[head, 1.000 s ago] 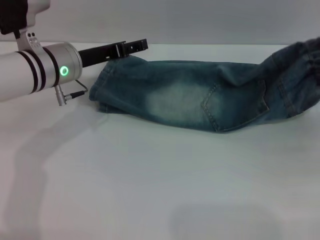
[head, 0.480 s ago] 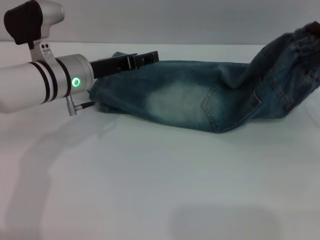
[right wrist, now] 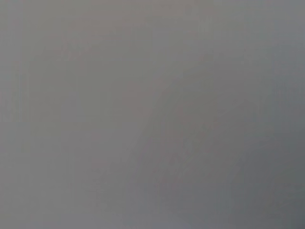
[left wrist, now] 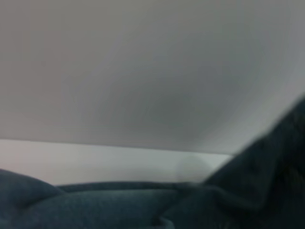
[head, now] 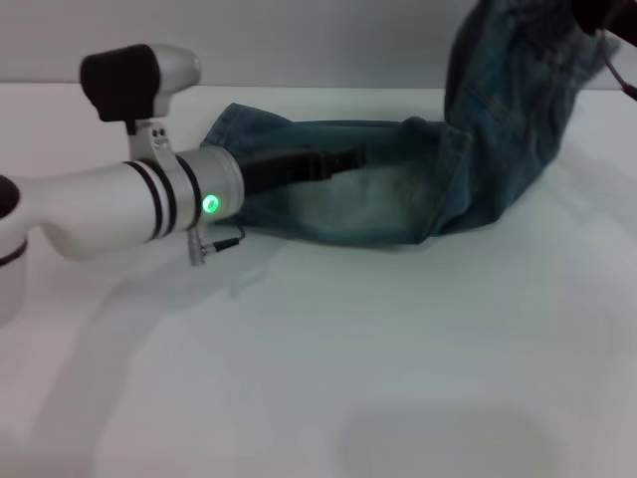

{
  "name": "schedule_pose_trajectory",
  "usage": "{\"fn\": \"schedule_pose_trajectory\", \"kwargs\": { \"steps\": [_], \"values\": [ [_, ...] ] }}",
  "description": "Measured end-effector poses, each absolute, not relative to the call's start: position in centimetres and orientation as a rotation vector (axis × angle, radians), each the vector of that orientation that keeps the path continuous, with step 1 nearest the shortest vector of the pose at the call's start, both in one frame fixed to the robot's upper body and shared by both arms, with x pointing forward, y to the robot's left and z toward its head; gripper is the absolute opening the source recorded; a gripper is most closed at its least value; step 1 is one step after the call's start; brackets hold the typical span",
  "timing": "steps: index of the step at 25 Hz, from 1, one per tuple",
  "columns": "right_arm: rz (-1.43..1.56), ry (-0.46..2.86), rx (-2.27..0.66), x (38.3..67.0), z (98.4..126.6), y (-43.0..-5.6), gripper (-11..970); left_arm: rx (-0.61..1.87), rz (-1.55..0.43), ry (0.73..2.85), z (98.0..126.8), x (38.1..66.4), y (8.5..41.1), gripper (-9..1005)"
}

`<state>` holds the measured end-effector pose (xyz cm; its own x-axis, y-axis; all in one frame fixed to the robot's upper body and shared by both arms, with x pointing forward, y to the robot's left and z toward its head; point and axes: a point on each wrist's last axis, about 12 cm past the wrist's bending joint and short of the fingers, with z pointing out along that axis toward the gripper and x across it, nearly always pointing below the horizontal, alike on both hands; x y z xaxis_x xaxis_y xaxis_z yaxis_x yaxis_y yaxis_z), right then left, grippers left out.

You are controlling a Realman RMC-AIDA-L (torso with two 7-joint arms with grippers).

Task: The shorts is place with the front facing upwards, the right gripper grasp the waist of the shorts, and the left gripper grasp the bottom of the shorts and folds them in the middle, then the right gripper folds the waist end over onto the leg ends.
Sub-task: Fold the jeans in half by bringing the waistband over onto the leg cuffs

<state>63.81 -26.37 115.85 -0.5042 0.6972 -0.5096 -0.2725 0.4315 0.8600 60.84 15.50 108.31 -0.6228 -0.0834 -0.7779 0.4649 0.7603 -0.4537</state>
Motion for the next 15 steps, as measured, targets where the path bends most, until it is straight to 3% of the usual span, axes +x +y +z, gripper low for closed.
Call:
{"fn": "schedule_pose_trajectory", "kwargs": {
  "steps": [9,15],
  "values": [
    [1.243,1.755,0.261,66.2,117.8,-22.2,2,0.380,-0.812,2.123,107.3,59.8,12.5,863],
    [1.245,1.765,0.212,67.3,118.8,-20.1,2,0.357,-0.823,2.128,107.0,59.5,12.7,863]
  ]
}}
